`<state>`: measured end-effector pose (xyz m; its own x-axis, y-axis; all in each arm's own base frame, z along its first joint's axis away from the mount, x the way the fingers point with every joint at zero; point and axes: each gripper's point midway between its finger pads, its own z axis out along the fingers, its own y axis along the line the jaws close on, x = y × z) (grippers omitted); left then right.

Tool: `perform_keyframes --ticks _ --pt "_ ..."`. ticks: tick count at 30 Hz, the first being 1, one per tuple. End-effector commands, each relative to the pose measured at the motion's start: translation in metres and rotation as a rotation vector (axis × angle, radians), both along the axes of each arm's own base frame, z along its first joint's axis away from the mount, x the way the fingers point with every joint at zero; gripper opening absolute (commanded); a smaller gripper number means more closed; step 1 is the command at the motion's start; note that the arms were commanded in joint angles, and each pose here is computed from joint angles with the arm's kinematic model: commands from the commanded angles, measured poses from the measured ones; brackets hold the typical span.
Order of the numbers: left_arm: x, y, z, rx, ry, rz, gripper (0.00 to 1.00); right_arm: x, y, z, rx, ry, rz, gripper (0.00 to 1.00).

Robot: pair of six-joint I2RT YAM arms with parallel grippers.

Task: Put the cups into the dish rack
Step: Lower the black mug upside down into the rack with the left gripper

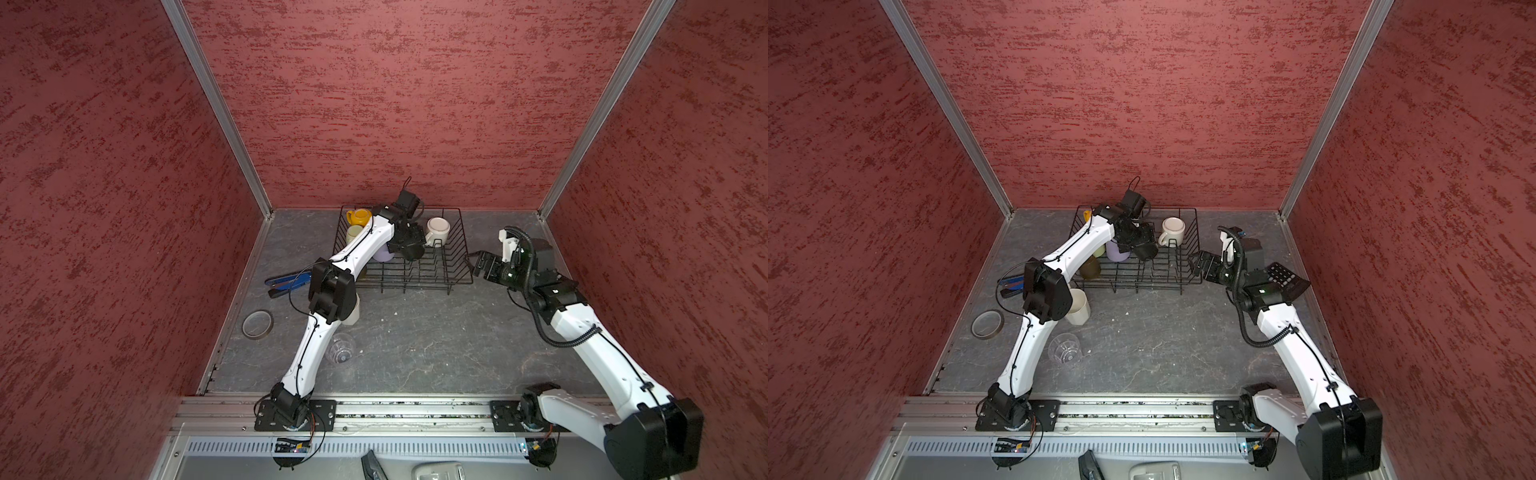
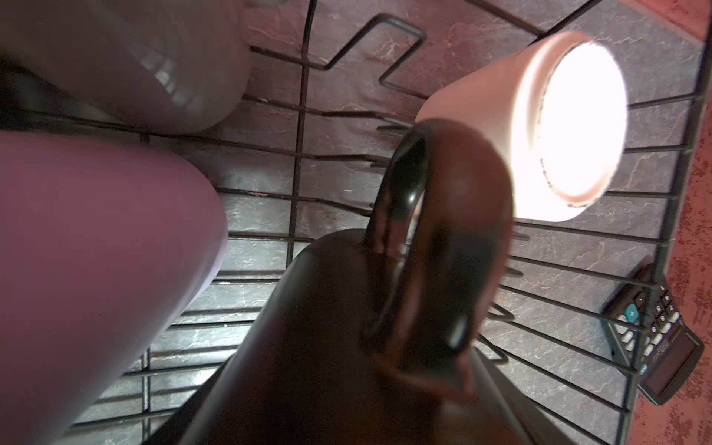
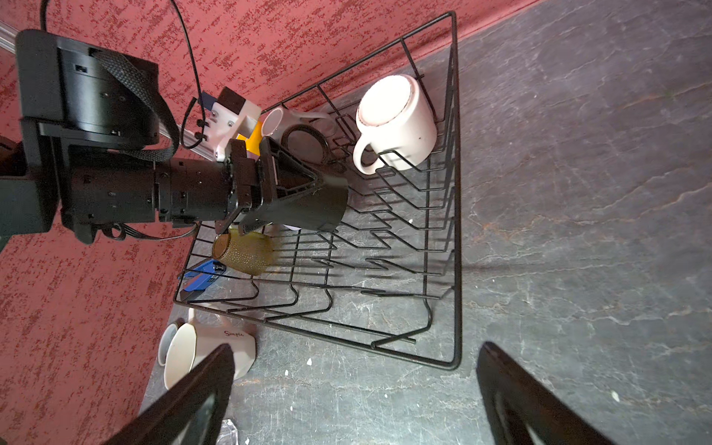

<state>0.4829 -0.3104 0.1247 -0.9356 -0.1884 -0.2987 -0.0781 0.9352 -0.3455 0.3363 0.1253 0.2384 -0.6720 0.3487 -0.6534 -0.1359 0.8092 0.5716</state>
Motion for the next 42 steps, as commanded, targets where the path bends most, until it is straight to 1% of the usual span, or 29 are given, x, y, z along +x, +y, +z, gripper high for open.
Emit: perform_keyframes --ticks 1,3,4,5,7,9,11,14,17,21,24,27,32,38,42 --pt "0.008 -0.013 0.008 -0.029 -0.048 -0.014 0.02 0.001 0.003 -0.001 0.013 -0.009 0.015 0.99" --pt "0.009 -0.012 0.005 -0.022 -0.046 -0.014 0.06 0.001 0.004 -0.002 0.016 -0.007 0.017 0.99" --pt "0.009 -0.012 0.005 -0.017 -0.046 -0.016 0.09 0.002 0.004 -0.003 0.017 -0.006 0.017 0.99" --pt "0.009 -0.014 0.004 -0.015 -0.046 -0.018 0.15 0.002 0.005 -0.003 0.020 -0.004 0.017 0.99" --pt "0.010 -0.015 0.002 -0.012 -0.047 -0.025 0.30 0.002 0.006 -0.004 0.025 -0.001 0.021 0.99" --pt "0.010 -0.015 0.000 -0.001 -0.048 -0.025 0.39 0.003 0.007 -0.005 0.030 0.003 0.027 0.99" --pt "0.010 -0.016 -0.003 -0.003 -0.045 -0.028 0.54 0.003 0.007 -0.005 0.032 0.003 0.027 0.99" --pt "0.012 -0.018 -0.007 -0.007 -0.045 -0.033 0.64 0.003 0.008 -0.005 0.033 0.003 0.029 0.99" --pt "0.012 -0.021 -0.010 -0.014 -0.044 -0.038 0.67 0.002 0.008 -0.006 0.031 0.006 0.030 0.99" --pt "0.012 -0.021 -0.011 -0.013 -0.042 -0.034 0.76 0.002 0.008 -0.008 0.040 0.009 0.029 0.99" --pt "0.013 -0.022 -0.007 -0.018 -0.053 -0.036 0.78 0.002 0.010 -0.009 0.050 0.015 0.034 0.99" --pt "0.014 -0.025 0.001 -0.024 -0.074 -0.040 0.83 0.002 0.010 -0.011 0.050 0.018 0.034 0.99" --pt "0.015 -0.030 0.014 -0.051 -0.103 -0.048 0.86 0.002 0.010 -0.011 0.052 0.019 0.035 0.99" --pt "0.016 -0.031 0.020 -0.058 -0.118 -0.047 0.96 0.001 0.010 -0.011 0.053 0.020 0.034 0.99" --pt "0.016 -0.033 0.025 -0.064 -0.133 -0.049 0.97 0.001 0.010 -0.012 0.053 0.023 0.033 0.99"
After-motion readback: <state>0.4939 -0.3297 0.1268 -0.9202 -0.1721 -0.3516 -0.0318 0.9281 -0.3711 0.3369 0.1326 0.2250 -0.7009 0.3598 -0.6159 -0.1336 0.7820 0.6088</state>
